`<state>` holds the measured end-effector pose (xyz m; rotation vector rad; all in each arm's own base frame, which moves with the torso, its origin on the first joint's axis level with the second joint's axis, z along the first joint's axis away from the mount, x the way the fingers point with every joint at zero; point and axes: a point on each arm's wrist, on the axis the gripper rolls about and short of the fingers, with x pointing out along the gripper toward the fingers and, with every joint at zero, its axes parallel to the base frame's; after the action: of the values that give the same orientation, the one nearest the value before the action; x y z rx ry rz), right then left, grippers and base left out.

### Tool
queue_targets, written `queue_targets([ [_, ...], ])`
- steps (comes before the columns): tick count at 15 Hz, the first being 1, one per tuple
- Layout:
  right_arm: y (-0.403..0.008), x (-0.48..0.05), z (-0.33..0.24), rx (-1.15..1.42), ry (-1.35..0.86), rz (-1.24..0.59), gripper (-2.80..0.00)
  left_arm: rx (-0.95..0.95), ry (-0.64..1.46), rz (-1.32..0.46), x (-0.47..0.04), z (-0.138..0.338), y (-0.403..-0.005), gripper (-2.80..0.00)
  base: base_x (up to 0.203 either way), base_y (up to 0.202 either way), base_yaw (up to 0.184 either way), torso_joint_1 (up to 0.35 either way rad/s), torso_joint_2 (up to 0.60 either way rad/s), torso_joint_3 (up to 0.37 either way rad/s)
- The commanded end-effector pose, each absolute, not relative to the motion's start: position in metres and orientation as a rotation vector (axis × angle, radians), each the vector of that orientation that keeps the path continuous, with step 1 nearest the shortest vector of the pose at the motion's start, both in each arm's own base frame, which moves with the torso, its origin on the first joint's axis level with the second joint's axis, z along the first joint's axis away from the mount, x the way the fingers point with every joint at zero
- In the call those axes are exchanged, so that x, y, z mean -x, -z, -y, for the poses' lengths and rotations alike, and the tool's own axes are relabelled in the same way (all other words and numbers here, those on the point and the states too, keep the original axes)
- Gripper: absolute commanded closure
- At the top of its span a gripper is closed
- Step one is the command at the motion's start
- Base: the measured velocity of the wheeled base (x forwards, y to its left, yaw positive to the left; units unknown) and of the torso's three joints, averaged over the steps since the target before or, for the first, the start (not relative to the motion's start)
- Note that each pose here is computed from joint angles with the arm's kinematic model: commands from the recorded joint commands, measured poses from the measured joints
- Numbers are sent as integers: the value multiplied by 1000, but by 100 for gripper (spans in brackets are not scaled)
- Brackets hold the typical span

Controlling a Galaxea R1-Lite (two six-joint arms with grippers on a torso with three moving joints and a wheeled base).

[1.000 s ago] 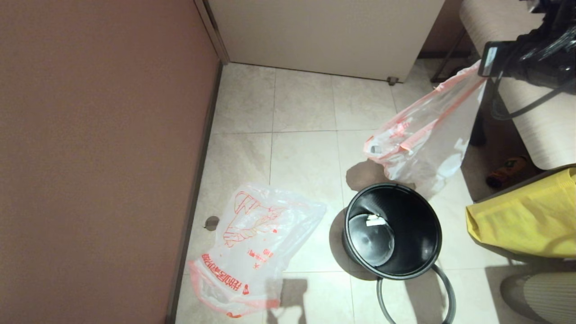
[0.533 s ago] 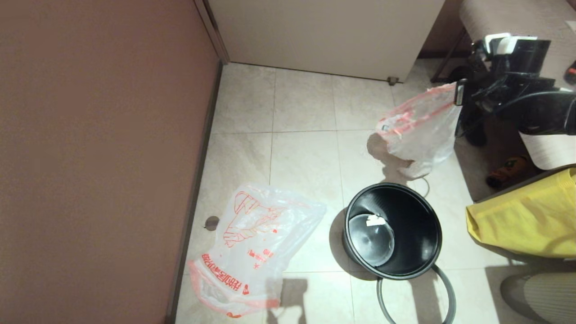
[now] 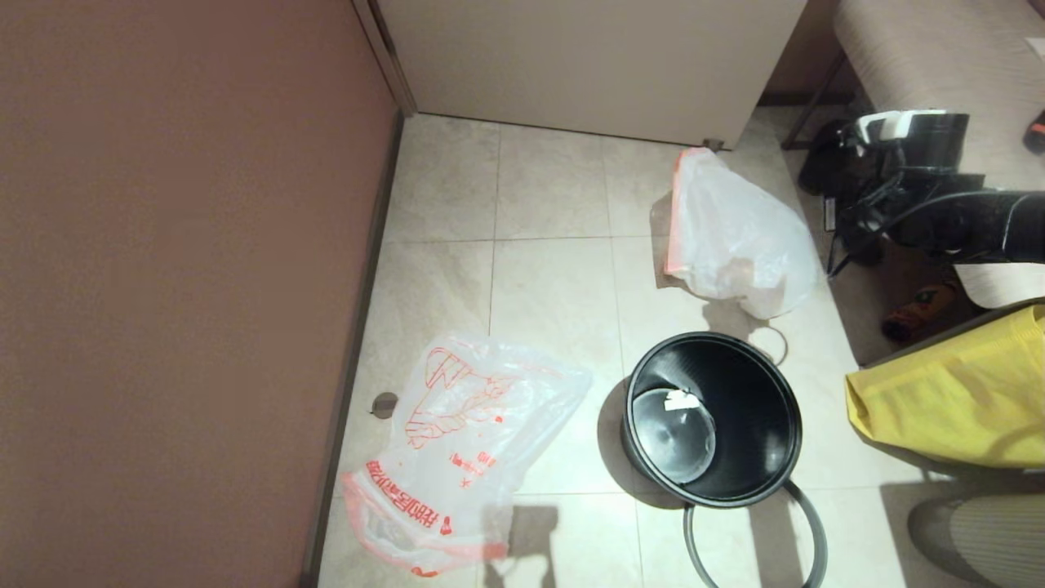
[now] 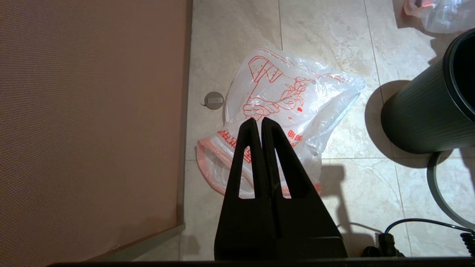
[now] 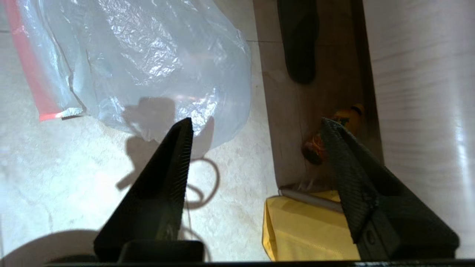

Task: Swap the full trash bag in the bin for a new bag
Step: Place the trash bag on the floor, then pick up a new trash bag

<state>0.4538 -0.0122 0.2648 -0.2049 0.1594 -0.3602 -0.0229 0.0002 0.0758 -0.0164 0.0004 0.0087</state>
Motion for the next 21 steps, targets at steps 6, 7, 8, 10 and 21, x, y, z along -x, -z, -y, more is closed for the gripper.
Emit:
queue_targets([
  [6,-277,-334,-6,119,307,-355,0,17,-9,0,23,0,-76,0,0,0,0,0,0,0],
  [7,-272,-315,-10,93,297,-389,0,17,-9,0,23,0,-76,0,0,0,0,0,0,0],
  [8,-267,-298,-14,70,287,-425,0,17,-9,0,23,0,-76,0,0,0,0,0,0,0],
  [10,-251,-268,-17,27,277,-511,0,17,-9,0,23,0,-76,0,0,0,0,0,0,0],
  [21,-189,-168,-36,-288,177,-653,0,17,-9,0,23,0,-76,0,0,0,0,0,0,0],
])
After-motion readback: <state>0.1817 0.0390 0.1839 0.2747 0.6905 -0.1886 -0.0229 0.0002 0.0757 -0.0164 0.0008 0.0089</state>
